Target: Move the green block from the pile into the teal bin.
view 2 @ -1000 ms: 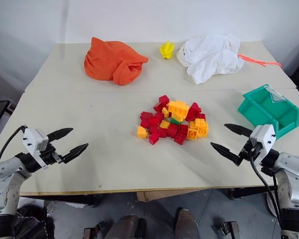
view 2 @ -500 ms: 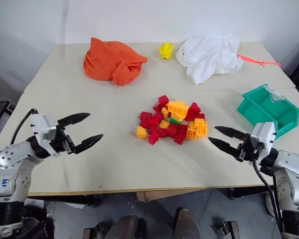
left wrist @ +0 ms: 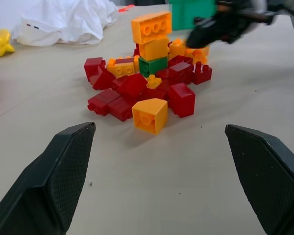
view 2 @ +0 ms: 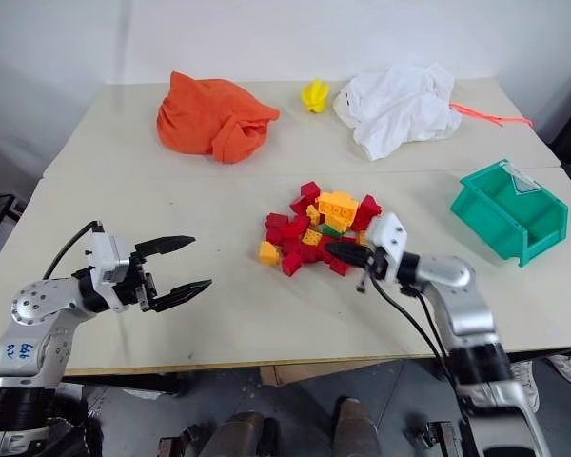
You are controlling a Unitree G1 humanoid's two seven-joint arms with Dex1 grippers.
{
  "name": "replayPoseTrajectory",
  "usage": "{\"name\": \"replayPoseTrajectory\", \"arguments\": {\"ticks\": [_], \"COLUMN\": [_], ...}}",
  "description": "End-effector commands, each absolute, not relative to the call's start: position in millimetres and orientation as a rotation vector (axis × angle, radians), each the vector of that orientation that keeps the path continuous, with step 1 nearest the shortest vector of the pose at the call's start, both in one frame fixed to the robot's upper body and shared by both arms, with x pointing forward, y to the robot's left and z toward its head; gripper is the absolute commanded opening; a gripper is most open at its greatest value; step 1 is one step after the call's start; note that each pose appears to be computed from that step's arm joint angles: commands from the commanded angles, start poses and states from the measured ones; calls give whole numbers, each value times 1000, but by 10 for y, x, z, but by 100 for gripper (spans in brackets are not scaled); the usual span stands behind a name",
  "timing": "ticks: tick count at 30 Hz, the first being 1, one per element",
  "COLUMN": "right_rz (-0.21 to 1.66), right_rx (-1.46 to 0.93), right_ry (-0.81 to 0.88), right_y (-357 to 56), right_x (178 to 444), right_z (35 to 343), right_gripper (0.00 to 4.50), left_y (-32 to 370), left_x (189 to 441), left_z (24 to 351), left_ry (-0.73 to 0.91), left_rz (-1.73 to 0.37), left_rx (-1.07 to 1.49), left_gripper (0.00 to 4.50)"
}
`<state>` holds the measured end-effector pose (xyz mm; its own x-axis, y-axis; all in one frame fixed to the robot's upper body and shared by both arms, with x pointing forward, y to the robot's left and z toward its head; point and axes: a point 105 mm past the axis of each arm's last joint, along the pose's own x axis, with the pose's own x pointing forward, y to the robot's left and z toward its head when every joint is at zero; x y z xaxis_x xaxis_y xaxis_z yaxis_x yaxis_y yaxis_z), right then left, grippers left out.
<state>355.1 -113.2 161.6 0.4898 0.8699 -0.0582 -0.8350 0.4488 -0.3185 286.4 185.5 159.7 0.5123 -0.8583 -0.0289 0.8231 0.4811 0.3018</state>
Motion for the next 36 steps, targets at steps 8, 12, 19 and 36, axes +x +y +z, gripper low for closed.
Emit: {"name": "replayPoseTrajectory", "arguments": {"ticks": [8, 12, 19, 36], "right_rz": [686, 628, 872, 867], "right_rx": [-425, -468, -475, -344], "right_ry": [-88, -72, -100, -98], "right_y": [-1670, -1834, -1553, -2210], "right_x": [4354, 4427, 4208, 3517], "right_z": [1891, 1910, 1798, 2001], "right_gripper": [2, 2, 2, 40], "left_y": [1780, 1765, 1774, 1878], "left_x": [2910, 2901, 2906, 2898], "left_z": [1633, 1613, 1602, 1658], "left_ry": [-185, -183, -180, -190], "left_rz": [-1002, -998, -988, -947], "left_rx": [292, 282, 274, 266], "left_gripper": [450, 450, 450, 450]}}
